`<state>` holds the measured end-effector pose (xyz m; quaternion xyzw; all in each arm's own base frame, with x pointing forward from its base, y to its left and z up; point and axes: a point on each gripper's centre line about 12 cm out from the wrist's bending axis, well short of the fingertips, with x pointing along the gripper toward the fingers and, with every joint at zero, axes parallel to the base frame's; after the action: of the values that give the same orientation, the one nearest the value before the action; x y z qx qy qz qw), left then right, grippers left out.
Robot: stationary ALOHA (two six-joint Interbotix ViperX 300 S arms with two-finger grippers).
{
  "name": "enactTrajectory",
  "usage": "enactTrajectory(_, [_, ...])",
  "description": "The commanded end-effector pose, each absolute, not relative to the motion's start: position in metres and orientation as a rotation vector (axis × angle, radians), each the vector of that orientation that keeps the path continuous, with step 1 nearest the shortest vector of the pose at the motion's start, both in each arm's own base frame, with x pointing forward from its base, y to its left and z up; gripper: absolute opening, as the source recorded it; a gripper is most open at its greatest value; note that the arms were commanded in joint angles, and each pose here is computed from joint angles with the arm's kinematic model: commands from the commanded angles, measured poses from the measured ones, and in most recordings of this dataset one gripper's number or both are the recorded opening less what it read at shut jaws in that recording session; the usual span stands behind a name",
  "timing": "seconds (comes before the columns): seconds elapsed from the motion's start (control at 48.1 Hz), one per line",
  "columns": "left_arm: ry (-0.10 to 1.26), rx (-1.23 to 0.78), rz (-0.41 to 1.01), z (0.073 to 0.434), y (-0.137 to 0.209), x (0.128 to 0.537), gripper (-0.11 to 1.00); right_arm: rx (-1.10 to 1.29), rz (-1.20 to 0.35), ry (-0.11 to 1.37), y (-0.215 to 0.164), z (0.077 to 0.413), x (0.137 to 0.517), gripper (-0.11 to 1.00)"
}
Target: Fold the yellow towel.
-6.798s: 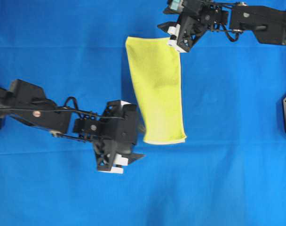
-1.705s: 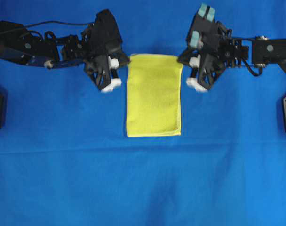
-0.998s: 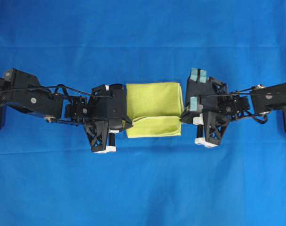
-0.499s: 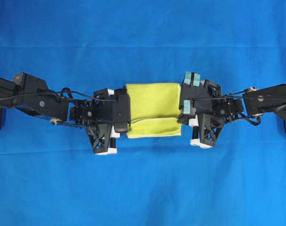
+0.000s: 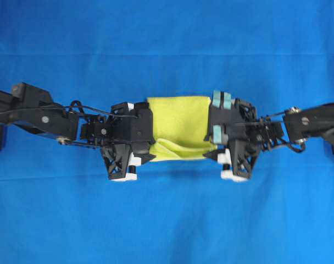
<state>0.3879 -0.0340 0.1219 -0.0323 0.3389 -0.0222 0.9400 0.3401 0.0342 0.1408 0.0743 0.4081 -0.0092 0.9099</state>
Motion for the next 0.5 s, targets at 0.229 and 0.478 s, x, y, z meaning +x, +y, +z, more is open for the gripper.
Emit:
enactTrajectory(0.229, [0.576,-0.045,-0.12,0.186,-0.056,0.363,0.42,0.12,0.096,0.711,0.072,0.206,0.326,0.52])
enactTrajectory(0.478, [0.495,-0.047,-0.137,0.213,-0.055,0.331,0.42,0.065,0.11,0.585,0.059,0.242,0.294,0.52])
